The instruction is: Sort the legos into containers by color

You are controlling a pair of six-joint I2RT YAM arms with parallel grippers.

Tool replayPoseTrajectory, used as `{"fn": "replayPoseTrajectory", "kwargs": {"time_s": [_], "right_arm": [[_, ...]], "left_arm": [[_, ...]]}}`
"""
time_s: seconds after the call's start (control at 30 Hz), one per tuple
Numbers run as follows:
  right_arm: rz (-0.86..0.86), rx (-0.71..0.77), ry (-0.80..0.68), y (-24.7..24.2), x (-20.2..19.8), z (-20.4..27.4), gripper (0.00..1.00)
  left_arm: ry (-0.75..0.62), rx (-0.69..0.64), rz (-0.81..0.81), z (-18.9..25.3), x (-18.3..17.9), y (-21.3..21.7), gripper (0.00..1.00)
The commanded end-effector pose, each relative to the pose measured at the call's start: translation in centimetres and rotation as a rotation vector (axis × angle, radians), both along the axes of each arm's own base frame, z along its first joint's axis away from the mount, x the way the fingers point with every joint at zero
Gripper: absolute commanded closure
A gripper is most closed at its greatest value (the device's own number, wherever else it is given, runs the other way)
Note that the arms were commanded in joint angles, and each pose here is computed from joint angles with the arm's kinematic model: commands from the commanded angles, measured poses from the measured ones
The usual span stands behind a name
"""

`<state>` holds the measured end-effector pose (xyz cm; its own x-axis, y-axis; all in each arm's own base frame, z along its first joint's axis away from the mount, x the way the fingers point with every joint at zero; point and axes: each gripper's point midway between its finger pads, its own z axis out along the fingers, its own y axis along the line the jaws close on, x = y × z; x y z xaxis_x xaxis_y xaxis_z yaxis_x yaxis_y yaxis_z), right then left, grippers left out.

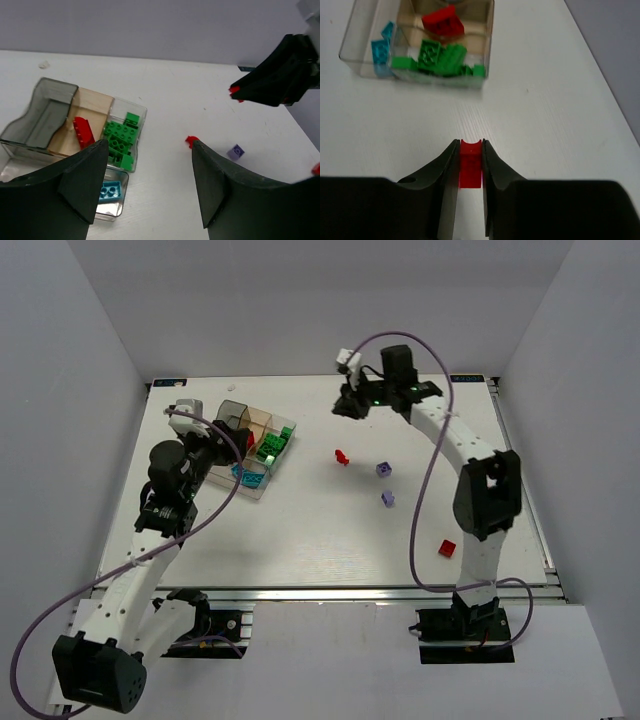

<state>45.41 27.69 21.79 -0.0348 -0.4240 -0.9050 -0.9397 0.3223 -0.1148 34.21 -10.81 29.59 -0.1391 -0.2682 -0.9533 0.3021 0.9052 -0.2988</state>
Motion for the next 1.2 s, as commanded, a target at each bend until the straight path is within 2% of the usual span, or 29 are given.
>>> {"fn": "replayPoseTrajectory", "kwargs": {"time_s": [0.0, 0.03, 0.1, 0.27, 0.5, 0.67, 0.77, 0.8, 0.93, 1.17], "right_arm": [[0.103, 0.054, 0.060, 5.9, -0.4, 0.5, 1.00], [0.147, 0.045, 0.081, 9.0, -1.1, -1.0, 1.00], [0.138, 0.119, 0.001, 11.9, 0.4, 2.3, 1.00], [0.153, 0.210, -0.115, 19.1, 0.2, 2.7, 1.00], [0.180, 0.331, -0.204, 25.4, -0.7, 2.3, 1.00], [0.085, 0.398, -0.255, 27.8, 0.3, 0.9, 1.00], [0.049, 0.397, -0.265, 28.4, 1.0, -0.5, 0.94], [0.041, 0.394, -0.268, 28.5, 1.1, -1.0, 0.87], [0.030, 0.379, -0.293, 28.6, 1.3, -1.8, 0.78], [0.068, 0.406, -0.285, 30.4, 0.2, -2.0, 0.79]], "left_arm": [[-0.035, 0.030, 0.114, 0.7, -0.3, 2.4, 0.23], [-0.055, 0.026, 0.149, 1.4, -0.6, 3.1, 0.23], [-0.068, 0.028, 0.156, 1.8, -0.8, 3.2, 0.23], [-0.095, 0.046, 0.167, 2.9, -1.3, 3.6, 0.22], [-0.100, 0.042, 0.133, 3.1, -1.3, 3.0, 0.22], [-0.111, 0.036, 0.134, 3.5, -1.5, 3.1, 0.22], [-0.116, 0.035, 0.134, 3.7, -1.7, 3.1, 0.22], [-0.117, 0.035, 0.102, 3.6, -1.8, 2.6, 0.22], [-0.120, 0.029, 0.091, 3.8, -1.9, 2.4, 0.21], [-0.120, 0.024, 0.088, 3.8, -1.9, 2.3, 0.21]]}}
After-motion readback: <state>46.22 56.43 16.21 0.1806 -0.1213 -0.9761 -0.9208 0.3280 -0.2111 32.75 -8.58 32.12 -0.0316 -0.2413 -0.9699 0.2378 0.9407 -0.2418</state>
